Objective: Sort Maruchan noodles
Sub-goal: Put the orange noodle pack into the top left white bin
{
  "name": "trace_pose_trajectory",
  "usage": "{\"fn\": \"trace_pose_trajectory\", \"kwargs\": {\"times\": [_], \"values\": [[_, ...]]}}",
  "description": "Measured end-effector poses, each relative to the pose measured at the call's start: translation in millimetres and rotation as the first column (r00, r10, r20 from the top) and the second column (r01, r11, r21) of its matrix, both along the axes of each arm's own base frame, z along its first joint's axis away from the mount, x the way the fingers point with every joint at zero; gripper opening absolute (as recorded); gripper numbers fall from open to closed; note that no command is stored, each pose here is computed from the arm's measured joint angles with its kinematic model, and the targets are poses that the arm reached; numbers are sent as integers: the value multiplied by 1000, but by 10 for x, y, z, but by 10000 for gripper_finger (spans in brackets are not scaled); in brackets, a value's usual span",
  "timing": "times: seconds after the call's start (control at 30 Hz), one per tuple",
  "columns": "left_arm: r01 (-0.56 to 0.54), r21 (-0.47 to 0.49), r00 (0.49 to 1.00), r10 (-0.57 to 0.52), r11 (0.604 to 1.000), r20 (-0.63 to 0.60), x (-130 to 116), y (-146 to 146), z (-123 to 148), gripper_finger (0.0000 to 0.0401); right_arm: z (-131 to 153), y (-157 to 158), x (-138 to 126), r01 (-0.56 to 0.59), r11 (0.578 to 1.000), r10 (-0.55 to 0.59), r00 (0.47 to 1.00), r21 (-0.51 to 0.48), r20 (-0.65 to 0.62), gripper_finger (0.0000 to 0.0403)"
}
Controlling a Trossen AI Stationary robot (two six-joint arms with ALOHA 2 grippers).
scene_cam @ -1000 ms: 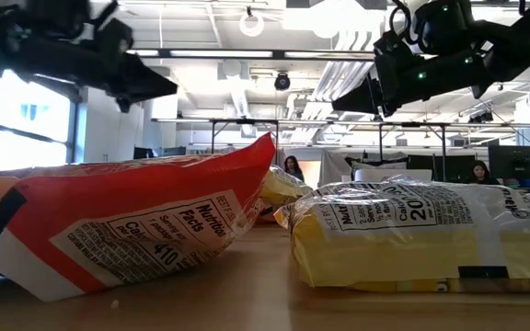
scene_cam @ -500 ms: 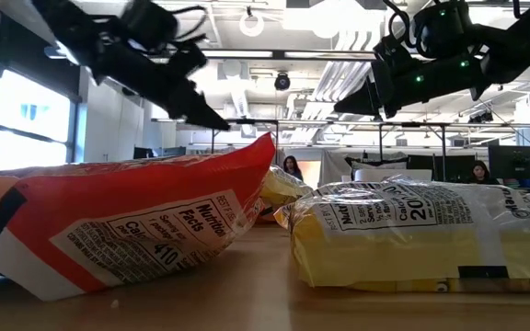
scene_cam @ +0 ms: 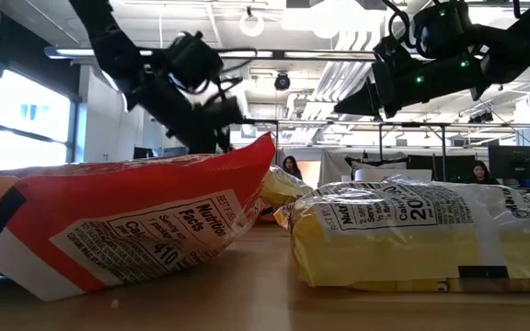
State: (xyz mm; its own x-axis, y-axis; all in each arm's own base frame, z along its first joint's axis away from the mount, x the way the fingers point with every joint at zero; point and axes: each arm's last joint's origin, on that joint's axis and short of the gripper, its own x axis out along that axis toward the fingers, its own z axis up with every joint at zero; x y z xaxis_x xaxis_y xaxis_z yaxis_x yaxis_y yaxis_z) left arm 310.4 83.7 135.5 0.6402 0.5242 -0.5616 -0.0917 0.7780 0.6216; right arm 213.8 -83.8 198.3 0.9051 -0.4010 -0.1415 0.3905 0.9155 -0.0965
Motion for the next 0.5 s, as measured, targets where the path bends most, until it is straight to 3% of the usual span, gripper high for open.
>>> {"fn": "trace_pose_trajectory", "kwargs": {"times": [0.23,0.5], "values": [[-57,171,998,59,984,-7,125,-38,-197,216,0,0,0,-1,1000,1,1000,-4,-2,0],[-106,205,993,94,973,67,196,3,-310,201,0,0,0,-1,1000,1,1000,-4,-2,0]]}}
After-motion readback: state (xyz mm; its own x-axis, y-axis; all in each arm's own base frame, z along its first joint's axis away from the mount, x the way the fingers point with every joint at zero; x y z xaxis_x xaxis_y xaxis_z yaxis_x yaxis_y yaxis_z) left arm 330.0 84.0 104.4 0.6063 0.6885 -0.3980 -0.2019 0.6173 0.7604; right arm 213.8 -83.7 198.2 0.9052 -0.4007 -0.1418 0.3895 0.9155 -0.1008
